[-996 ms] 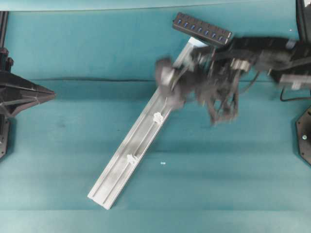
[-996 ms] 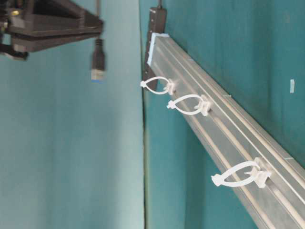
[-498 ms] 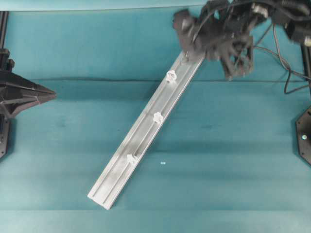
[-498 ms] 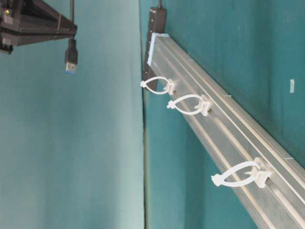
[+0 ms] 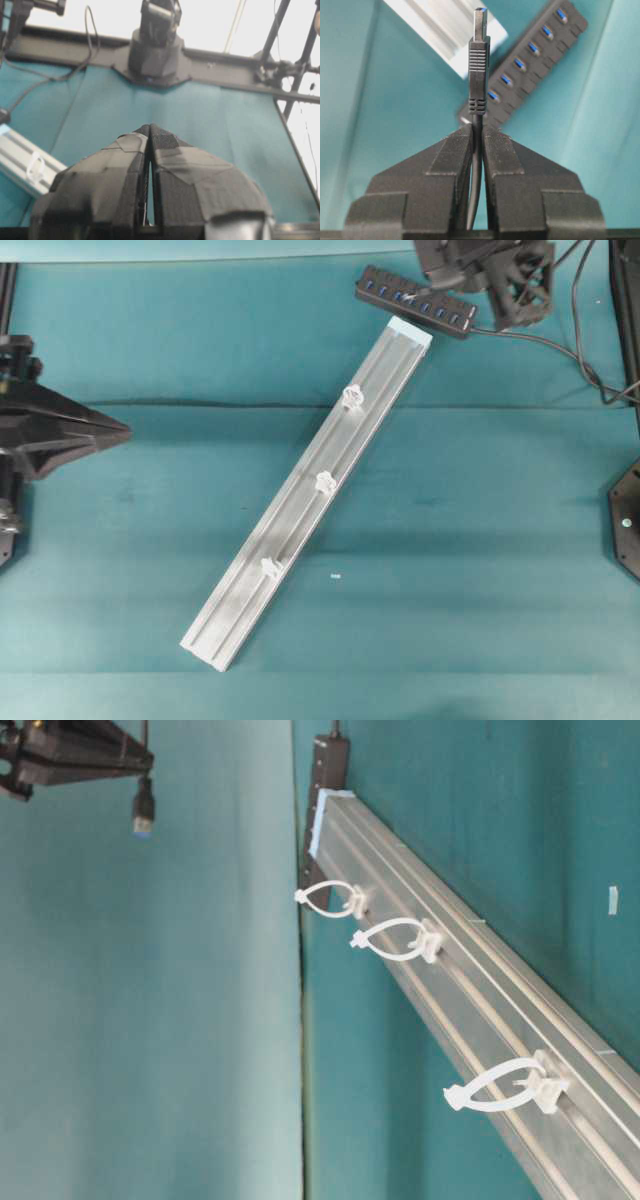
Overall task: Pass the USB cable through three rings with both arms.
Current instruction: 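Lift the plug with the right gripper toward the rail's top end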
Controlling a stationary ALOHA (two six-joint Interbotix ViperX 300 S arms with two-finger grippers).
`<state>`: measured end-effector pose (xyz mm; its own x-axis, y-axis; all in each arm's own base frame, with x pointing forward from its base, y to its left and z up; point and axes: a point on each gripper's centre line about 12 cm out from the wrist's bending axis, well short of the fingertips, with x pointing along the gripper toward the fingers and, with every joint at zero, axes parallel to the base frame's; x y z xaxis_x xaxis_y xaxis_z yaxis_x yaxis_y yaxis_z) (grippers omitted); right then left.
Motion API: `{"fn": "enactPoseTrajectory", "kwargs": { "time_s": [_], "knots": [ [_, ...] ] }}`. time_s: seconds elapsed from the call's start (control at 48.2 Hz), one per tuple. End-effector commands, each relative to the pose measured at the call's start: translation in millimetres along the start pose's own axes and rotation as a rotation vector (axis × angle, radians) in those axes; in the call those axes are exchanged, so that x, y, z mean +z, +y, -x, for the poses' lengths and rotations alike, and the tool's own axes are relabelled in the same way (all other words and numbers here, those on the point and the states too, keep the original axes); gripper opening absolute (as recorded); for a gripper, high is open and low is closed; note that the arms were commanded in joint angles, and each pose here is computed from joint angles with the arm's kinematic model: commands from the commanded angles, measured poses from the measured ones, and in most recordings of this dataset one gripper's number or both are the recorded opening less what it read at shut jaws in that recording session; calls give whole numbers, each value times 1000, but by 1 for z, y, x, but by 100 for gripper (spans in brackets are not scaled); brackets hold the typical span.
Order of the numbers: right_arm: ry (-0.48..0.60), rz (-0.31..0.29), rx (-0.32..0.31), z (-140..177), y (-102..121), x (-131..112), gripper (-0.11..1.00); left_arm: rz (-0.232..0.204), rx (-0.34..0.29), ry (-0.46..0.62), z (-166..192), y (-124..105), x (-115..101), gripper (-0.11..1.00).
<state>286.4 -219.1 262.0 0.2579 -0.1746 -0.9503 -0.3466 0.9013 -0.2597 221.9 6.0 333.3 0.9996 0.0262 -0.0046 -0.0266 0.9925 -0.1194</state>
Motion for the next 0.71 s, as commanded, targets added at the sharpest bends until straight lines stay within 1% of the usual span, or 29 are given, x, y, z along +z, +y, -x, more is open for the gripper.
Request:
{"fn": "enactPoseTrajectory", "kwargs": {
  "time_s": [0.0, 0.062, 0.104, 0.27, 0.436, 0.519, 0.56, 0.581, 0.685],
  "knots": [
    [4, 63, 4, -9, -2, -4, 9, -2, 4, -17, -7, 0, 10, 9],
    [5, 101, 2, -17, -2, -7, 9, 0, 8, -10, -9, 1, 10, 9],
    [4, 115, -3, -22, -3, -8, 9, -2, 14, -12, -9, 2, 11, 9],
    [-4, 123, -23, -38, -4, -8, 9, -2, 29, -30, -8, 5, 17, 9],
    [1, 127, -8, -55, -3, -8, 9, -2, 39, -22, -9, 8, 15, 9],
    [0, 138, 3, -65, -1, -4, 9, -2, 50, -18, -10, 10, 15, 9],
    [-3, 149, 8, -68, 0, -2, 9, -2, 56, -19, -9, 12, 15, 9],
    [-2, 166, 16, -72, 1, 0, 9, -2, 58, -18, -10, 12, 14, 9],
    [-1, 213, 32, -81, 4, 4, 9, 0, 59, -19, -10, 13, 15, 9]
  ]
}}
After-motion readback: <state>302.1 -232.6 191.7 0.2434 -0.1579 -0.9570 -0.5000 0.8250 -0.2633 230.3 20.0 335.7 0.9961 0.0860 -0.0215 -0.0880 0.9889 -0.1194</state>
